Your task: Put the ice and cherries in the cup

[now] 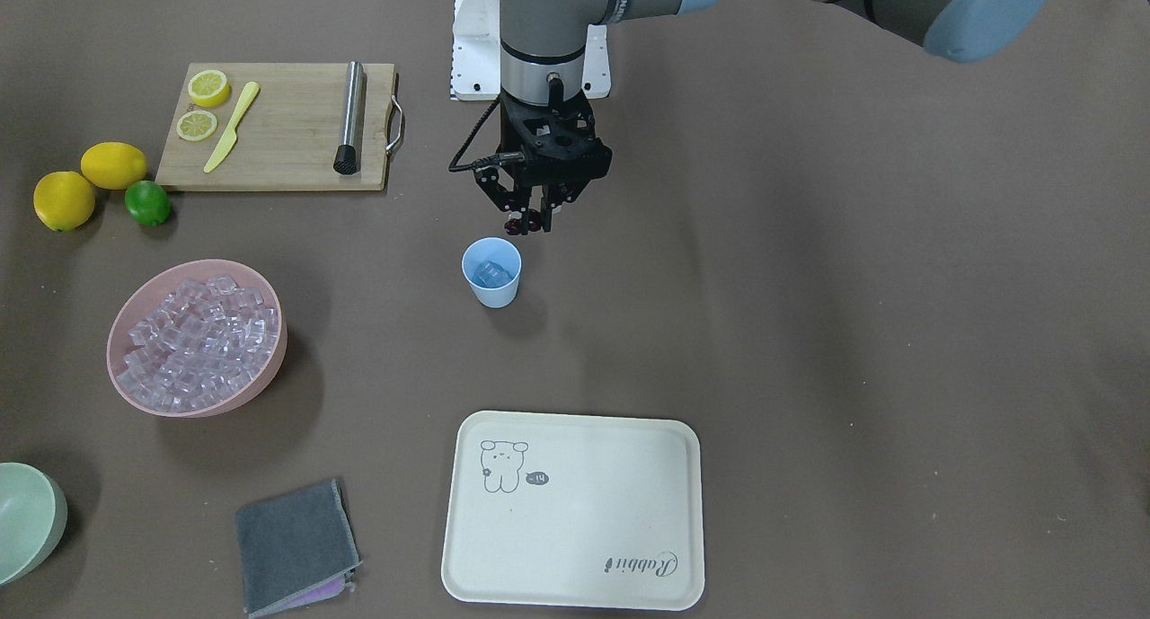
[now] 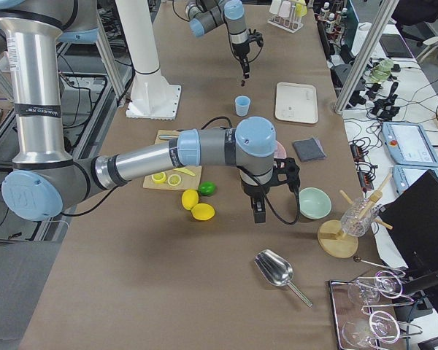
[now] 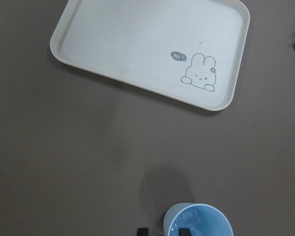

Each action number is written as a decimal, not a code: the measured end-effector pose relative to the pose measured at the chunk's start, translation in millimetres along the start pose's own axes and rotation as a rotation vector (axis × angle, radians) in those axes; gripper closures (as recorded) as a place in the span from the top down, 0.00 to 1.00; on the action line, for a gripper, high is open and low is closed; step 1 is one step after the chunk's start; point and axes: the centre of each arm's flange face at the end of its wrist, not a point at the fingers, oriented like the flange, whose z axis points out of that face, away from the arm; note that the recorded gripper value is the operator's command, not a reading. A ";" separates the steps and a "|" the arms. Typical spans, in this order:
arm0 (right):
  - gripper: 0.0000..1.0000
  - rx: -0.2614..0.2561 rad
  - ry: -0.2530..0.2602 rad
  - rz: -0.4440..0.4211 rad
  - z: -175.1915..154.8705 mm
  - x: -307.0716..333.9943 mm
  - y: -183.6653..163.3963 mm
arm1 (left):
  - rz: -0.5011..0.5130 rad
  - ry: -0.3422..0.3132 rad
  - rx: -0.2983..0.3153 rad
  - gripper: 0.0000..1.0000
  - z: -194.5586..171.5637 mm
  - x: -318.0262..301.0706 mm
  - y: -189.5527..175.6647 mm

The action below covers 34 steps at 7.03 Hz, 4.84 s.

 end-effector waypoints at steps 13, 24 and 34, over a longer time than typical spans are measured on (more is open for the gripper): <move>0.99 -0.008 0.001 0.037 3.4 16.7 16.3 | 0.120 0.052 -0.002 0.98 -26.1 -97.9 -39.6; 0.99 -0.038 0.036 0.060 17.2 34.2 17.9 | 0.340 -0.018 -0.139 0.98 -130.8 -879.8 -162.3; 1.00 -0.089 0.028 0.069 96.1 28.2 -63.2 | 0.138 -0.036 -0.104 0.98 -111.8 -901.6 -197.7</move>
